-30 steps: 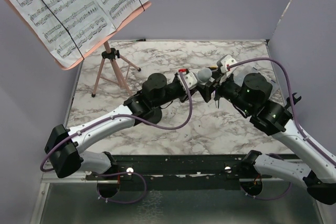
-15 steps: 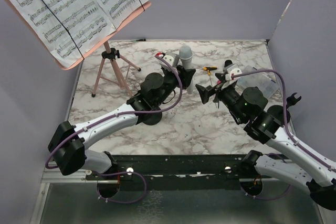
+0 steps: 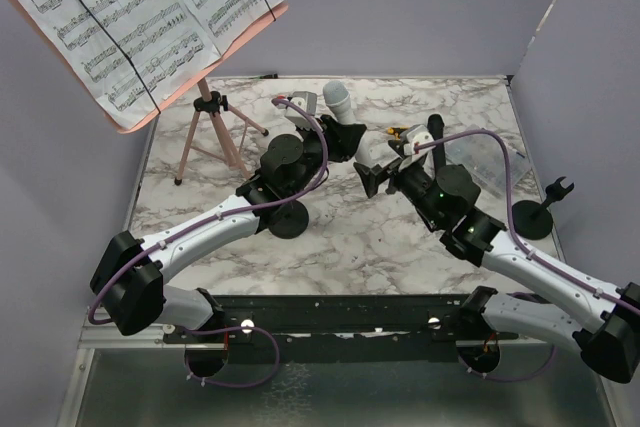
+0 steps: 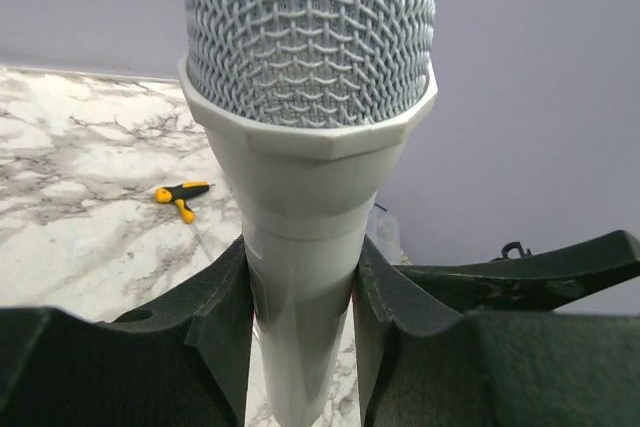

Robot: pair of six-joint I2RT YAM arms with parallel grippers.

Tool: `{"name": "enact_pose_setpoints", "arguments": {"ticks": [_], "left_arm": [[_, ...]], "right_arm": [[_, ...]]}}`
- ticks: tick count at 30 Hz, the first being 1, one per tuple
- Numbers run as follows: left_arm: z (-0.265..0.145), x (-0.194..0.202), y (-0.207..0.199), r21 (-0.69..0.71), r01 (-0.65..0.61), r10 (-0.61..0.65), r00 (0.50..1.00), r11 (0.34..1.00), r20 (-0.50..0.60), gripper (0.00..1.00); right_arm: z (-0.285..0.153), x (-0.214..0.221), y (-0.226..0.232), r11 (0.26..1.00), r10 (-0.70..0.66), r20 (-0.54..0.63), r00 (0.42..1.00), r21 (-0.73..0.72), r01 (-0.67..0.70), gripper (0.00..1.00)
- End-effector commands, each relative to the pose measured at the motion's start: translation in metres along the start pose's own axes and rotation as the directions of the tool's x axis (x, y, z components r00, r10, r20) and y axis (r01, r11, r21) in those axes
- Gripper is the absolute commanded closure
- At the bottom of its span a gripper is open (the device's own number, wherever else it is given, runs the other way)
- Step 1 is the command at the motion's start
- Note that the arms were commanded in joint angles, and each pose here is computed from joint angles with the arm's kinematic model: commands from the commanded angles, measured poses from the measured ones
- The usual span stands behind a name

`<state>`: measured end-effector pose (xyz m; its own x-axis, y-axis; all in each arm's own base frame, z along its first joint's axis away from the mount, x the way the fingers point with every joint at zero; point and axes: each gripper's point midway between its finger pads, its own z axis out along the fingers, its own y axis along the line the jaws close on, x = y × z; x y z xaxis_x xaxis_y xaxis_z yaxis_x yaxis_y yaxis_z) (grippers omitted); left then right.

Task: Pack up the instrument practice props

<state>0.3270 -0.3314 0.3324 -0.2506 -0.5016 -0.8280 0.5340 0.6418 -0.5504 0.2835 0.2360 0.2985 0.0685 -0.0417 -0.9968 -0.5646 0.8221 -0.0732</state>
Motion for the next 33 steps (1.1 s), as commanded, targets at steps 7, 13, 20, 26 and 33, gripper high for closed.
{"name": "enact_pose_setpoints", "arguments": {"ticks": [7, 13, 20, 26, 33], "left_arm": [[-0.009, -0.016, -0.026, 0.096, 0.128, -0.130, 0.991, 0.987, 0.014, 1.00], [-0.015, -0.018, -0.017, 0.065, 0.118, -0.120, 0.992, 0.991, 0.034, 1.00], [-0.028, -0.026, 0.007, -0.036, 0.020, -0.017, 0.997, 0.999, 0.078, 0.68], [-0.046, -0.042, 0.028, -0.147, -0.118, 0.133, 0.987, 0.982, 0.095, 0.36], [-0.088, -0.067, 0.054, -0.281, -0.249, 0.287, 0.953, 0.927, 0.102, 0.18]], "right_arm": [[0.023, -0.002, 0.016, 0.997, -0.029, 0.054, 0.998, -0.066, 0.032, 0.29], [0.024, -0.001, 0.019, 0.996, -0.030, 0.027, 0.999, -0.084, 0.032, 0.81], [0.018, 0.013, 0.017, 0.996, -0.040, -0.056, 0.998, -0.078, 0.035, 0.99], [0.015, 0.036, 0.007, 0.999, -0.044, -0.183, 0.982, -0.027, 0.039, 0.99], [0.017, 0.065, -0.016, 0.996, -0.040, -0.332, 0.942, 0.065, 0.065, 0.99]]}}
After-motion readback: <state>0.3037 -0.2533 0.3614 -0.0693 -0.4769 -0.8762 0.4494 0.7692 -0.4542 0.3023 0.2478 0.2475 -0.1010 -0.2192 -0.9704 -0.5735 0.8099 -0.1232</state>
